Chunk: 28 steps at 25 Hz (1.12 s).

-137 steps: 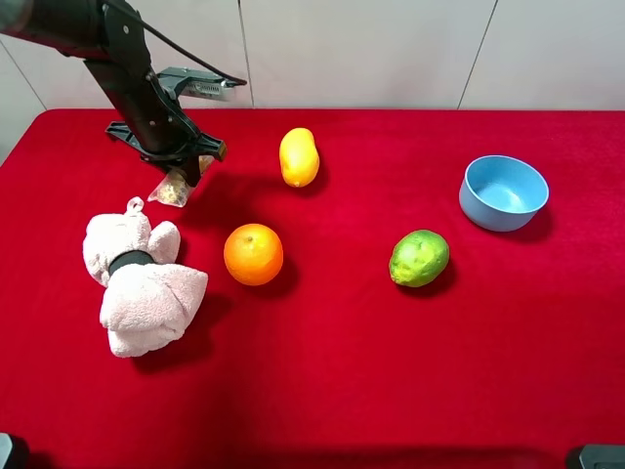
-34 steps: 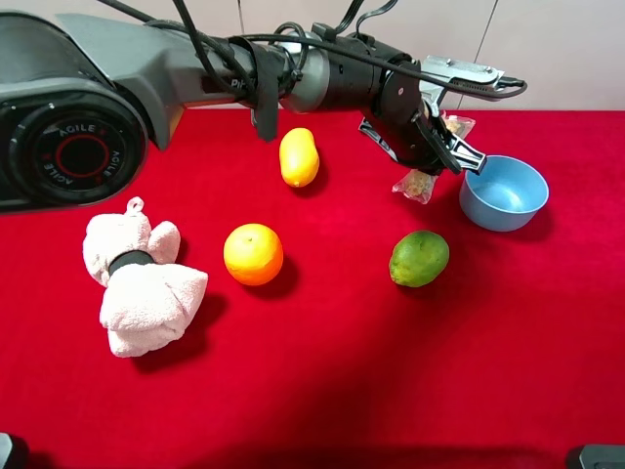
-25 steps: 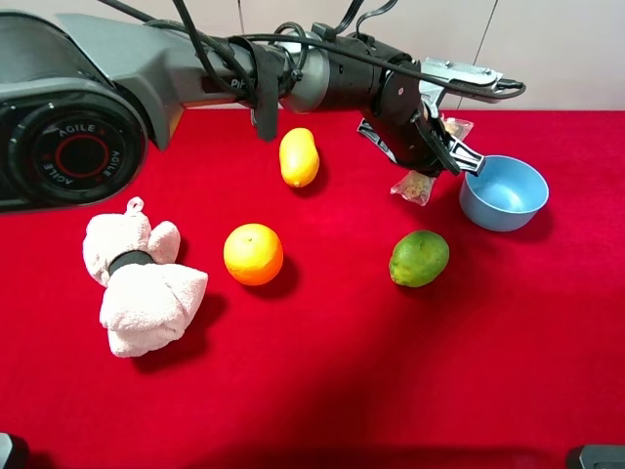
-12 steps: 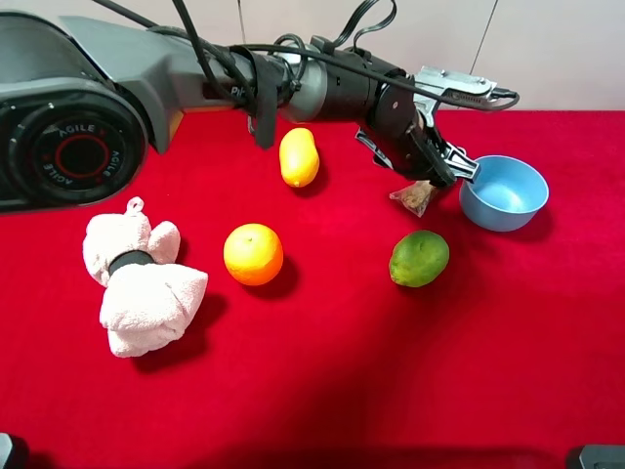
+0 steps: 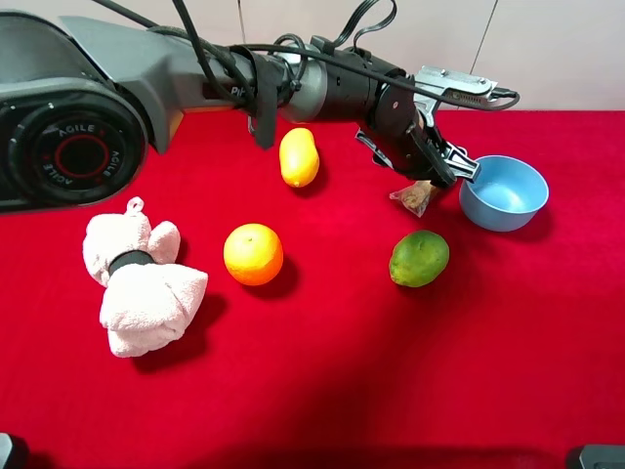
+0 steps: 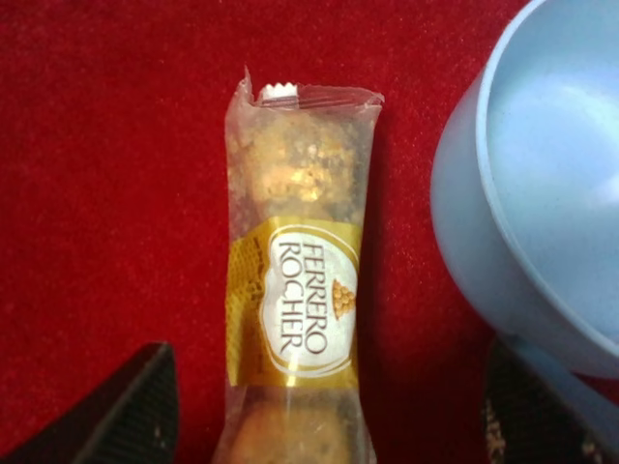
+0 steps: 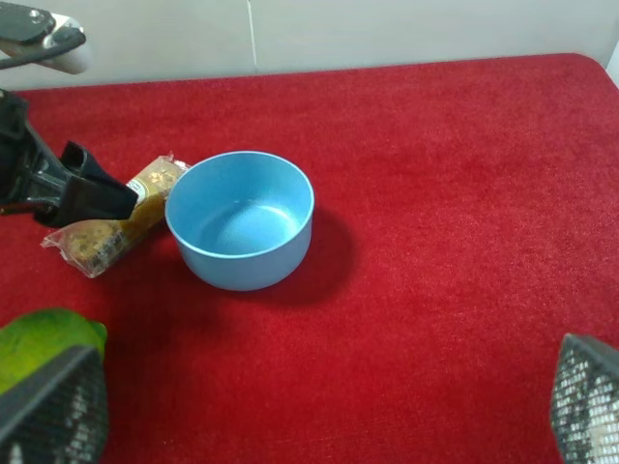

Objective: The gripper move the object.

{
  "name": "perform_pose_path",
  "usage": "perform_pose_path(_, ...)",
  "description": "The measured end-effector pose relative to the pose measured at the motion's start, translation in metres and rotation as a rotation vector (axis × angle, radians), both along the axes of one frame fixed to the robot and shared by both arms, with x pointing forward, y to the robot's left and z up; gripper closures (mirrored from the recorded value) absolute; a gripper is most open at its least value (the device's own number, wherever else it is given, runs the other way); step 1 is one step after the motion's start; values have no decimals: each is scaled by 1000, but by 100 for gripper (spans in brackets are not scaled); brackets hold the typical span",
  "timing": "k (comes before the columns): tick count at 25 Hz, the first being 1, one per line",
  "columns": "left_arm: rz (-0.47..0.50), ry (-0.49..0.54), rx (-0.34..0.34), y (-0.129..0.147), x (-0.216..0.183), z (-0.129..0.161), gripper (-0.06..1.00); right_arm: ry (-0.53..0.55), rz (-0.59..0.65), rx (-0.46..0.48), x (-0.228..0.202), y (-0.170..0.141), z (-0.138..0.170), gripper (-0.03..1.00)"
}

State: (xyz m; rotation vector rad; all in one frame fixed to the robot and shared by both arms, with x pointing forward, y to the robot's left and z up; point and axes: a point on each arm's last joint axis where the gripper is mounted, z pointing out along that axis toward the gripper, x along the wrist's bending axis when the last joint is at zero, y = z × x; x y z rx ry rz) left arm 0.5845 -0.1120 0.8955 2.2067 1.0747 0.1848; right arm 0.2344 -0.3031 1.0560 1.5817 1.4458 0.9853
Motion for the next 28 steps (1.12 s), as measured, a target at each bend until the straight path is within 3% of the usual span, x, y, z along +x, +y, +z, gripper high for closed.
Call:
perform_pose_path(5,-1,9,10,1,-1,4,29,1,0,0,0,0,0,27)
perform_pose_path(13,-3,-10,-15,4,-4,37,29,1,0,0,0,0,0,27)
perform_pose_path(21,-9,20,17,11,-11,68,29,1,0,0,0,0,0,27)
perform_pose_path(28,-18,90,95,23,-22,91,29,0,0,0,0,0,0,27)
